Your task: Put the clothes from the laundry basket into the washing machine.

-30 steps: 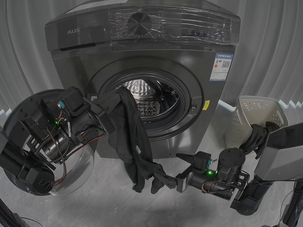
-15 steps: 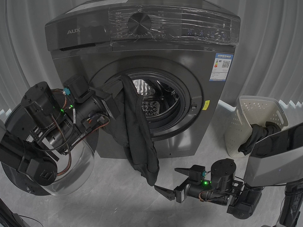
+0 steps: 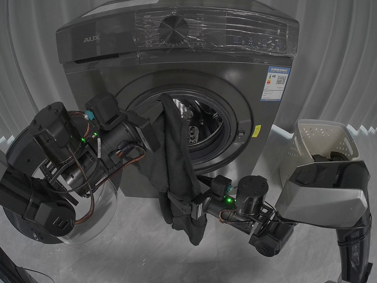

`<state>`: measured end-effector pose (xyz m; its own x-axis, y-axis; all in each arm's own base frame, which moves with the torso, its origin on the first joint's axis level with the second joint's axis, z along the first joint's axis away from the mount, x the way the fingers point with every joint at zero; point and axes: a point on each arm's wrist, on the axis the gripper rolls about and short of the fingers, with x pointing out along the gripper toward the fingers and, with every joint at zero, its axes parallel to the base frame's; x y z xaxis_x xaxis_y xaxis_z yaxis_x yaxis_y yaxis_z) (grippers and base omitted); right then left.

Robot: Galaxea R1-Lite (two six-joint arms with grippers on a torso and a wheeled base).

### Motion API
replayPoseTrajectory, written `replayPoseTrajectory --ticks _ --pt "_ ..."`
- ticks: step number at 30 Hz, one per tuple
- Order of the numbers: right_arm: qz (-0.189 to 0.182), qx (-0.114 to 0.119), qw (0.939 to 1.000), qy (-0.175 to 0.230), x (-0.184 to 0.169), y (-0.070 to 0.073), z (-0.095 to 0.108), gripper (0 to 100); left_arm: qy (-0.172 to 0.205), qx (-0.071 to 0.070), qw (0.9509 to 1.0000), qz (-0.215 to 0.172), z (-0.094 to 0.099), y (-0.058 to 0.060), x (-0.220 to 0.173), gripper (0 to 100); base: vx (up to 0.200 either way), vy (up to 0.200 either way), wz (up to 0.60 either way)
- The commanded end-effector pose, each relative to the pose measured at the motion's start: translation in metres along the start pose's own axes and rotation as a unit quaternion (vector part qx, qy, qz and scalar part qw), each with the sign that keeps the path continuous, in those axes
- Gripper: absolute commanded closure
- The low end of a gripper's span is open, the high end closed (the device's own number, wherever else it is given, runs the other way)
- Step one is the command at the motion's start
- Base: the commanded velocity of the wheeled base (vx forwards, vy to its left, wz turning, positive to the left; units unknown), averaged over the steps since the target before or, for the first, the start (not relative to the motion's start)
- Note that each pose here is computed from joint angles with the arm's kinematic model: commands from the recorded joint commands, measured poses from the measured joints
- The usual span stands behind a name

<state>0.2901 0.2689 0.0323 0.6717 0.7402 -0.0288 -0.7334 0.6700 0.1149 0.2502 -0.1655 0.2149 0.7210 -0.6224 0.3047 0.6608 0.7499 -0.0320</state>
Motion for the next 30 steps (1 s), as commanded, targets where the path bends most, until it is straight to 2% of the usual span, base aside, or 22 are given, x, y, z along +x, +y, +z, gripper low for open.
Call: replayPoseTrajectory --ticks 1,6,10,11,17,18,24,26,27,28,30 --pt "0.006 0.0 1.0 0.004 0.018 0.002 -0.021 0 -0.007 -0.003 1.0 -0.004 0.003 -0.008 0.003 100 0.0 0.0 0.0" --pt "0.001 0.002 1.0 -0.01 0.03 0.003 -0.025 0 -0.01 -0.007 0.9999 0.0 0.005 -0.014 0.006 100 0.0 0.0 0.0" --pt "0.001 0.002 1.0 -0.006 0.029 0.007 -0.027 0 -0.01 -0.007 0.9999 0.001 0.005 -0.014 0.006 100 0.0 0.0 0.0" --pt "0.004 0.002 1.0 -0.009 0.029 0.009 -0.026 100 -0.01 -0.008 0.9999 0.001 0.005 -0.014 0.006 100 0.0 0.0 0.0" --pt "0.012 0.005 0.9998 -0.017 0.028 0.017 -0.021 100 -0.008 -0.007 0.9999 0.007 0.003 -0.011 0.008 100 0.0 0.0 0.0" --pt "0.018 0.006 0.9997 -0.015 0.023 0.022 -0.017 100 -0.004 -0.005 0.9999 0.012 0.0 -0.008 0.01 100 0.0 0.0 0.0" --pt "0.04 0.015 0.9985 -0.035 0.001 0.042 0.017 100 0.046 -0.004 0.998 0.044 -0.033 0.007 0.015 100 0.0 0.0 0.0" --pt "0.041 0.015 0.9981 -0.043 -0.003 0.043 0.026 100 0.062 -0.004 0.9964 0.058 -0.046 0.009 0.017 100 0.0 0.0 0.0" --pt "0.041 0.015 0.9981 -0.045 -0.003 0.043 0.028 100 0.062 -0.004 0.9964 0.058 -0.046 0.009 0.017 100 0.0 0.0 0.0" --pt "0.041 0.014 0.9976 -0.054 -0.005 0.043 0.035 100 0.077 0.001 0.9943 0.073 -0.059 0.011 0.019 100 0.0 0.0 0.0" --pt "0.037 0.014 0.9973 -0.061 -0.005 0.039 0.04 100 0.092 0.005 0.9924 0.082 -0.07 0.012 0.019 100 0.0 0.0 0.0"
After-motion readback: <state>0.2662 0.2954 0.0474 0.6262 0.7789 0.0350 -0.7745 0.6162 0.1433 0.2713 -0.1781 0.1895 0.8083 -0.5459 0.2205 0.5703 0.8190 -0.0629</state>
